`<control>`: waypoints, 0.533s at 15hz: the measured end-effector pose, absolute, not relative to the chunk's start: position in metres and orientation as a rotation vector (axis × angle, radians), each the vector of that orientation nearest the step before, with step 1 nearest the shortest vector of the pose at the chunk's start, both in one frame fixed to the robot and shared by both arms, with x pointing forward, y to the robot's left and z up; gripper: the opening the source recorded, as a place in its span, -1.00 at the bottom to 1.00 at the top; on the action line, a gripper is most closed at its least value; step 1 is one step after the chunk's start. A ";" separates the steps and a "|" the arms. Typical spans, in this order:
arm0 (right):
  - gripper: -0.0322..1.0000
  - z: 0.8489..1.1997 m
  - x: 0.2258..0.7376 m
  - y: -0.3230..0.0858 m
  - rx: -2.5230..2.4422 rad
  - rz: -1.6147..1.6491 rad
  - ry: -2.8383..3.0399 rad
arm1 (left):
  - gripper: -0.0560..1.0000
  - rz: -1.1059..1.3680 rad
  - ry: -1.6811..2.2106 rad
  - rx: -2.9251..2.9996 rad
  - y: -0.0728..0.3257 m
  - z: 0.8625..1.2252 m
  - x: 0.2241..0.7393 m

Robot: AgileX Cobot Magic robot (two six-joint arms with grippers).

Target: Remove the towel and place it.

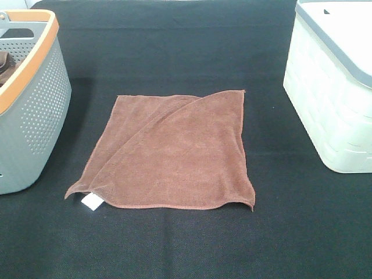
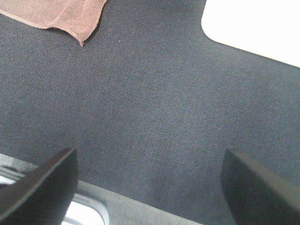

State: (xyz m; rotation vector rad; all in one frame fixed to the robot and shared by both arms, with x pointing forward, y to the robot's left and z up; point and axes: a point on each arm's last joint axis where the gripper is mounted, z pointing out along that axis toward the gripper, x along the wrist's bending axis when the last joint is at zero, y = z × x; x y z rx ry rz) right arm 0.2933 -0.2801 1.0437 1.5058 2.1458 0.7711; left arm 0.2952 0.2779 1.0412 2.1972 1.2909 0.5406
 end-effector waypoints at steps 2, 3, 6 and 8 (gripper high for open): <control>0.59 1.046 0.285 -0.283 1.471 0.818 2.112 | 0.48 0.514 1.242 2.216 0.275 1.041 0.294; 0.59 1.047 0.282 -0.284 1.460 0.837 2.096 | 0.48 0.508 1.231 2.220 0.274 1.041 0.294; 0.58 1.047 0.281 -0.284 1.457 0.840 2.094 | 0.48 0.506 1.228 2.220 0.274 1.041 0.294; 0.58 1.047 0.281 -0.284 1.458 0.838 2.096 | 0.48 0.506 1.228 2.220 0.274 1.041 0.294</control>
